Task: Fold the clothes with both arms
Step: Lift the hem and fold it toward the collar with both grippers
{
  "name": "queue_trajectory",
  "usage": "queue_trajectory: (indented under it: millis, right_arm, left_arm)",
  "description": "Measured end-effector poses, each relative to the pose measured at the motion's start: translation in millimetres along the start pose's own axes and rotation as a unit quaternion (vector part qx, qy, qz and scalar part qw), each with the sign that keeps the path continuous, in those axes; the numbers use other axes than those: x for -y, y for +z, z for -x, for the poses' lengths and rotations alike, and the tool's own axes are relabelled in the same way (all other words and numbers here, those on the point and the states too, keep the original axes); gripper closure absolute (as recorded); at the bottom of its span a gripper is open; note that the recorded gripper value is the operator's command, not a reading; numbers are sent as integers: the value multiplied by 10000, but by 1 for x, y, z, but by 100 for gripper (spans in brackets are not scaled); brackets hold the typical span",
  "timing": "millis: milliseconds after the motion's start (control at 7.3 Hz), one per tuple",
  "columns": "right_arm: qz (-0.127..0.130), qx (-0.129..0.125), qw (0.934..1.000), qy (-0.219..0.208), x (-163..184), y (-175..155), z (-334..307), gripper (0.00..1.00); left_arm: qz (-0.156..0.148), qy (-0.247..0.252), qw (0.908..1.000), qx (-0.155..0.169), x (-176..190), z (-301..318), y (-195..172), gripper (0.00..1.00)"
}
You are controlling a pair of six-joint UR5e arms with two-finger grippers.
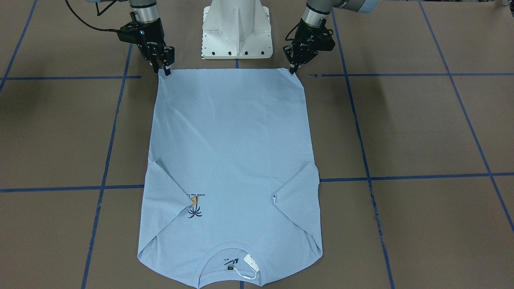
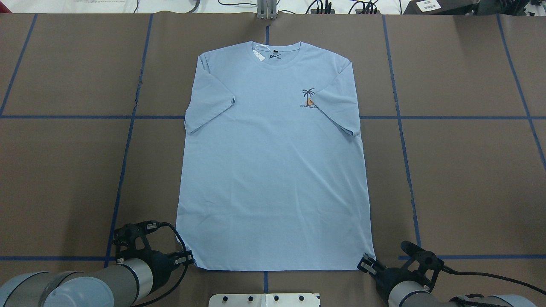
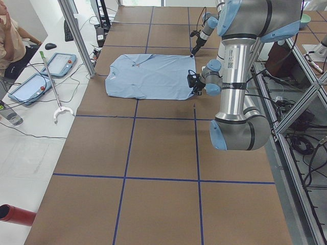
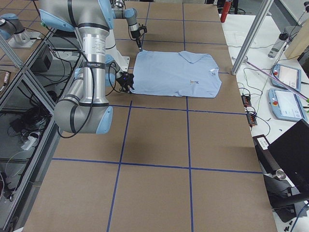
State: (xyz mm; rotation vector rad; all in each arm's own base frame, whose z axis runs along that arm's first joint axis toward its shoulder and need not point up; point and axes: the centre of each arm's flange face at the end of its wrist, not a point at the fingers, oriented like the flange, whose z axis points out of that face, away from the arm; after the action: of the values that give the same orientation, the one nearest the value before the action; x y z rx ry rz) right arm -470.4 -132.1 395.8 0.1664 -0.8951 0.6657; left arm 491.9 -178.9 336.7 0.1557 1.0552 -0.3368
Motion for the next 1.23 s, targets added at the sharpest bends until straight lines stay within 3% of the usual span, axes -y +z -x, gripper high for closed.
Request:
queue_trajectory:
  millis: [274,548,685,959,1097,1234]
  right_arm:
    - [-44,-31,10000,6,2,-3,2,100]
    - [-41,-177,9998,-116,9,-46,19,100]
    - [62,-217,9996,-175,17,-87,32,100]
    - [323,-187,9991,-223,44,-170,56,100]
    - [445,-198,9984,-278,65,-196,70,100]
    - [543,-153,9975,-432,87,-211,86,100]
  left_arm:
    - [22,2,10000,-3,0,0,-1,100]
    - [118,-34,9998,-169,6,-9,-30,100]
    - [269,-47,9993,-243,11,-17,-62,100]
    - [878,-24,9958,-263,21,-42,-161,100]
    - [1149,58,9930,-279,34,-48,-206,100]
    - [1201,258,9917,-381,51,-54,-229,100]
